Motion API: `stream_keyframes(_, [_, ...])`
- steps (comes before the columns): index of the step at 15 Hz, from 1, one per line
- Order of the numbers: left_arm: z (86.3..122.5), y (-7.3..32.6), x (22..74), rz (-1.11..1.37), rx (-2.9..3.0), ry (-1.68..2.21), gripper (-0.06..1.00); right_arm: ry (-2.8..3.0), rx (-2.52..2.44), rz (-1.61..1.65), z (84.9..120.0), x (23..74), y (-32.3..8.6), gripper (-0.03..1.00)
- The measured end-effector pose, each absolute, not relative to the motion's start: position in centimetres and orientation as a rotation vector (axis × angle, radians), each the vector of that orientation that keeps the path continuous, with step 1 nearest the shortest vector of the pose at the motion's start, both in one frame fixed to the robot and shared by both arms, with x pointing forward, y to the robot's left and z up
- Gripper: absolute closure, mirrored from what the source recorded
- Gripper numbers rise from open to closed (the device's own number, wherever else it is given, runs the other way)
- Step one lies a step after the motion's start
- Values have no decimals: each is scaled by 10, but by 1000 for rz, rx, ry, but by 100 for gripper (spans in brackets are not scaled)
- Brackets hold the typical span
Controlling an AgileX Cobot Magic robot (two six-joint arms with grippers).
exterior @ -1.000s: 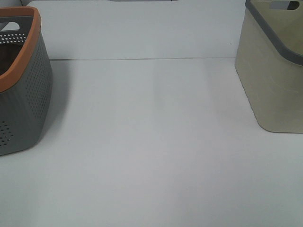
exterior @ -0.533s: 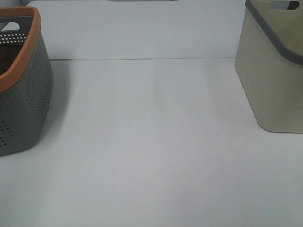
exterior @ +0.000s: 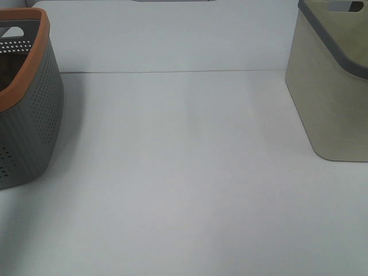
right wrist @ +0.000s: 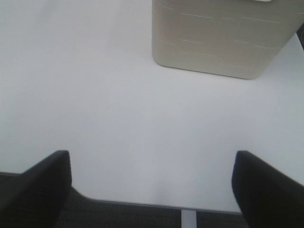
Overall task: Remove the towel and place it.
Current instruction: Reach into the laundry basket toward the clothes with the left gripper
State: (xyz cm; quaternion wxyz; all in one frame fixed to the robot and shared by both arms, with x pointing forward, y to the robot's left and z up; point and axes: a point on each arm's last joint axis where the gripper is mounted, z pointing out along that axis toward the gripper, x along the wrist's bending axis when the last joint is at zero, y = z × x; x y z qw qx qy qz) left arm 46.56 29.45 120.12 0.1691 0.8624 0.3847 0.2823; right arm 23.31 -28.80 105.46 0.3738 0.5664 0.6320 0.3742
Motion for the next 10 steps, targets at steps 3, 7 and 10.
stream_keyframes(3, [1191, 296, 542, 787, 2602, 949, -5, 1619, 1451, 960, 1055, 233, -288, 7])
stream_keyframes(7, [1122, 342, 610, 592, 2792, 902, -5, 1619, 1451, 960, 1055, 233, -288, 7])
stream_keyframes(10, [1084, 374, 627, 472, 2819, 996, -5, 1619, 1451, 960, 1055, 233, -288, 7])
